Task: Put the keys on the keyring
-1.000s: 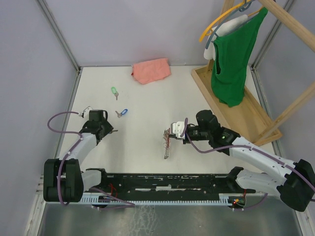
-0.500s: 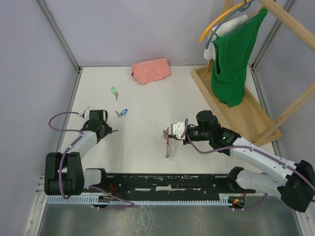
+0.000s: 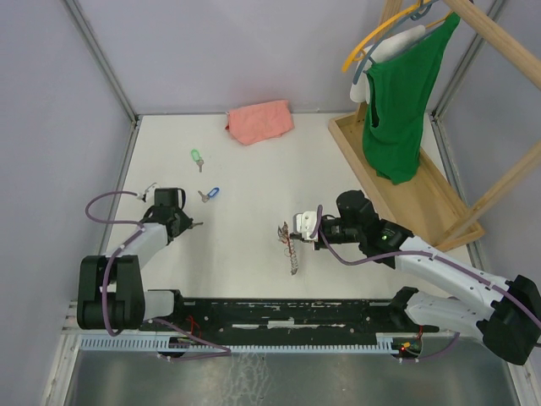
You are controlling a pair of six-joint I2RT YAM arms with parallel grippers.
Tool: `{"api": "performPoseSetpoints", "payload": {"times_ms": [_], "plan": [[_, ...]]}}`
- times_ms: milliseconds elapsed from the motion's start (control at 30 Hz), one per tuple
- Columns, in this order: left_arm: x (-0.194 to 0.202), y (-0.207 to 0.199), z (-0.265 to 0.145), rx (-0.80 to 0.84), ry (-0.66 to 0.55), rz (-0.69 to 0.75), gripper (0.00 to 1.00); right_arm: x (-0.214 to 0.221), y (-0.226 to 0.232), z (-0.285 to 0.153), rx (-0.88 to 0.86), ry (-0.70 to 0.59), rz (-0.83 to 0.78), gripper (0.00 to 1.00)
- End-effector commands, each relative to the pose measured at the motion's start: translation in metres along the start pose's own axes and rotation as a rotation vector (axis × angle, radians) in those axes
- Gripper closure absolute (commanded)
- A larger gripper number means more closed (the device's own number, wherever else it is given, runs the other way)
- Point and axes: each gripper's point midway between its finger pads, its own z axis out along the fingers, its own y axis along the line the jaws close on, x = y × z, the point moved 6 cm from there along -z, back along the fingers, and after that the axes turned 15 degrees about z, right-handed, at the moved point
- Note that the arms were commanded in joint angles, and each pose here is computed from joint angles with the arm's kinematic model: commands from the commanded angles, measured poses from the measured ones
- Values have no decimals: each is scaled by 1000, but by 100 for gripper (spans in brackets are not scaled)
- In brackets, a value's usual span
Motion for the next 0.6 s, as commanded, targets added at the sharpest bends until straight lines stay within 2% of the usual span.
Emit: {"api": "performPoseSetpoints", "payload": {"times_ms": [0, 200, 467, 567], "plan": [[-21, -7, 1, 28, -57, 5, 70, -21, -3, -4, 19, -67, -63, 99], [-19, -11, 4, 49, -37, 26, 75, -20, -2, -4, 15, -64, -62, 99], [-17, -23, 1, 150, 11, 83, 96, -20, -2, -3, 13, -62, -63, 99], [-16, -29, -3, 184, 15, 103, 97, -20, -2, -4, 12, -59, -62, 99]]}}
